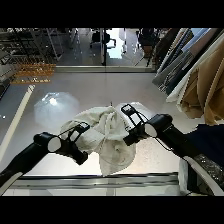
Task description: Fold the clothes and pants, and hang the long-sleeved shirts on hangers.
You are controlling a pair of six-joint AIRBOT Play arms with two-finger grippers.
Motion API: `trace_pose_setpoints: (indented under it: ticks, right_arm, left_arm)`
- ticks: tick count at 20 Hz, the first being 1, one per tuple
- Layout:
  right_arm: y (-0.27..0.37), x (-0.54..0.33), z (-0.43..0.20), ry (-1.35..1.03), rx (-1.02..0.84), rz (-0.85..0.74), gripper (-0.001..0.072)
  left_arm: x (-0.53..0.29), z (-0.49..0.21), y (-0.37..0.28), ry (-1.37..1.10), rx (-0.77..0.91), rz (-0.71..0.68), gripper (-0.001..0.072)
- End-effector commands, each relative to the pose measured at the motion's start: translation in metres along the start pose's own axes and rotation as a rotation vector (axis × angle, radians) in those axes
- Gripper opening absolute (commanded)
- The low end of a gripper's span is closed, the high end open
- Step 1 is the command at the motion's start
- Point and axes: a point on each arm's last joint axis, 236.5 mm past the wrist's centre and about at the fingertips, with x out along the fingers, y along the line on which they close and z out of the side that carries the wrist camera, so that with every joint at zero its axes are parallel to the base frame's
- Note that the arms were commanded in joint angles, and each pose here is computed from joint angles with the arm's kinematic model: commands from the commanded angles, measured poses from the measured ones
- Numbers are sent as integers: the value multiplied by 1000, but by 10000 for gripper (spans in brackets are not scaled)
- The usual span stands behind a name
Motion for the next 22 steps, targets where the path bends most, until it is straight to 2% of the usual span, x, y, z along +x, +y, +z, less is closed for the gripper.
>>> trace_pose_setpoints:
  ticks: [1, 4, 5, 6, 7, 8, 11, 13, 15, 19, 22]
  right_arm:
    - [-1, -17, 8, -38, 26, 12, 29]
    - [-2, -19, 8, -44, 23, 5, 29]
    - [-5, -19, 9, -45, 21, -4, 29]
    - [-6, -19, 9, -47, 19, -8, 29]
    - [-7, -20, 9, -48, 18, -12, 29]
    - [-9, -21, 9, -51, 16, -21, 29]
    - [-42, -38, -3, -35, 28, -121, 29]
    - [-87, -63, -27, -6, 109, -219, 28]
    - [-131, -102, -50, -46, 209, -319, 28]
    - [-173, -200, -66, -366, 324, -466, 28]
    - [-173, -260, -68, -588, 315, -550, 27]
  left_arm:
    - [24, 34, 8, -129, 3, 70, 598]
    - [48, 35, 18, -110, -12, 91, 589]
    - [58, 24, 18, -57, -18, 83, 511]
    - [66, 14, 19, -10, -23, 77, 387]
    - [70, 7, 19, 21, -26, 73, 149]
    - [71, 3, 21, 36, -30, 77, 9]
    - [34, 8, 38, 36, -69, 84, 10]
    - [-28, 17, 69, -20, -98, 115, 10]
    - [-115, 26, 116, -168, -207, 209, 10]
    - [-313, 13, 184, -603, -463, 420, 10]
    - [-406, -20, 203, -842, -629, 477, 10]
